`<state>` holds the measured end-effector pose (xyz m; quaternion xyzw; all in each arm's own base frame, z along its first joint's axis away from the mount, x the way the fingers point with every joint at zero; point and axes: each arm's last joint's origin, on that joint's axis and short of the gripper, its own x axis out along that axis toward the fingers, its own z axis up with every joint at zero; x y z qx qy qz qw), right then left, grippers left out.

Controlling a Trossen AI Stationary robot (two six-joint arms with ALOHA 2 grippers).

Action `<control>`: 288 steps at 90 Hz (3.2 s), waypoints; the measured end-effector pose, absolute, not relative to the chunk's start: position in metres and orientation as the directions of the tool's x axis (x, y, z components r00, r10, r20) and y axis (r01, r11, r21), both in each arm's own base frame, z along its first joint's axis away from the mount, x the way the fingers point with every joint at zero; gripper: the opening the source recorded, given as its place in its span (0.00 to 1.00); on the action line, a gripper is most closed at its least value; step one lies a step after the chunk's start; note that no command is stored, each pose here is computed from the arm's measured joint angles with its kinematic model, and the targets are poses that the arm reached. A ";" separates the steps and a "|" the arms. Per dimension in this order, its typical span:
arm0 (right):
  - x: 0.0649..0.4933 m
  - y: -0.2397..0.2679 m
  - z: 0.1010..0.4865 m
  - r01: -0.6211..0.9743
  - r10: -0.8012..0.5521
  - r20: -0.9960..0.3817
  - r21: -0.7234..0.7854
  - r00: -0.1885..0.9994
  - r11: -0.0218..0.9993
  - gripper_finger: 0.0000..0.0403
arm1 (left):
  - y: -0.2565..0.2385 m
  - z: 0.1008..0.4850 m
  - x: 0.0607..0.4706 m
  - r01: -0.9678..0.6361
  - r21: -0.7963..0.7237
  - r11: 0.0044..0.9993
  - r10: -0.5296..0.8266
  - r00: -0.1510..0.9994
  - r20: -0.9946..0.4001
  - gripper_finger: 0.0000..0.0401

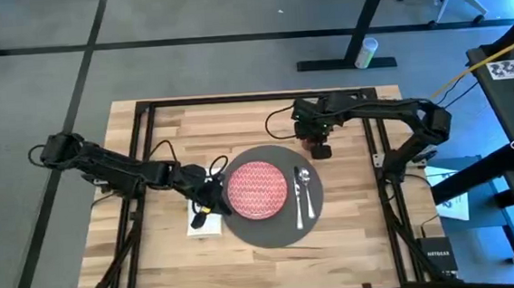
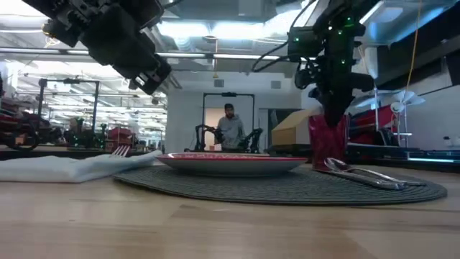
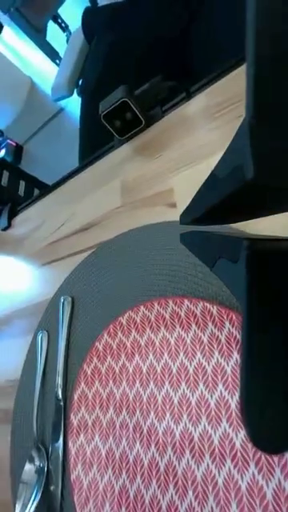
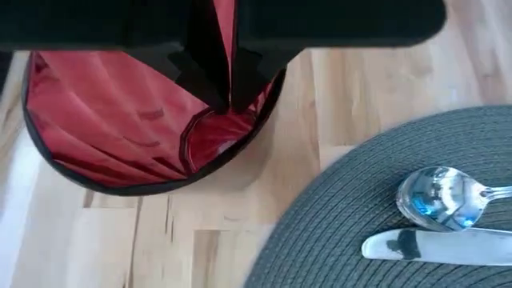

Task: Set table place
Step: Adjust the red glass, then return to Home Position

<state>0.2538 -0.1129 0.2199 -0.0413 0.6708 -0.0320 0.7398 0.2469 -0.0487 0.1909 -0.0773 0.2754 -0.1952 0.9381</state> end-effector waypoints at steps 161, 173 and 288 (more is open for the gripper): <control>0.256 -0.106 0.220 -0.087 0.118 -0.975 0.103 0.190 0.991 0.00 | -0.049 0.189 0.245 0.330 -0.265 0.906 -0.423 0.752 -0.506 0.01; 0.256 -0.106 0.220 -0.087 0.118 -0.975 0.103 0.189 0.991 0.00 | -0.049 0.189 0.245 0.331 -0.265 0.906 -0.423 0.752 -0.506 0.01; 0.261 -0.011 0.277 -0.448 0.136 -0.871 -0.104 0.473 0.888 0.00 | -0.051 0.221 0.178 0.394 -0.212 0.894 -0.441 0.855 -0.272 0.01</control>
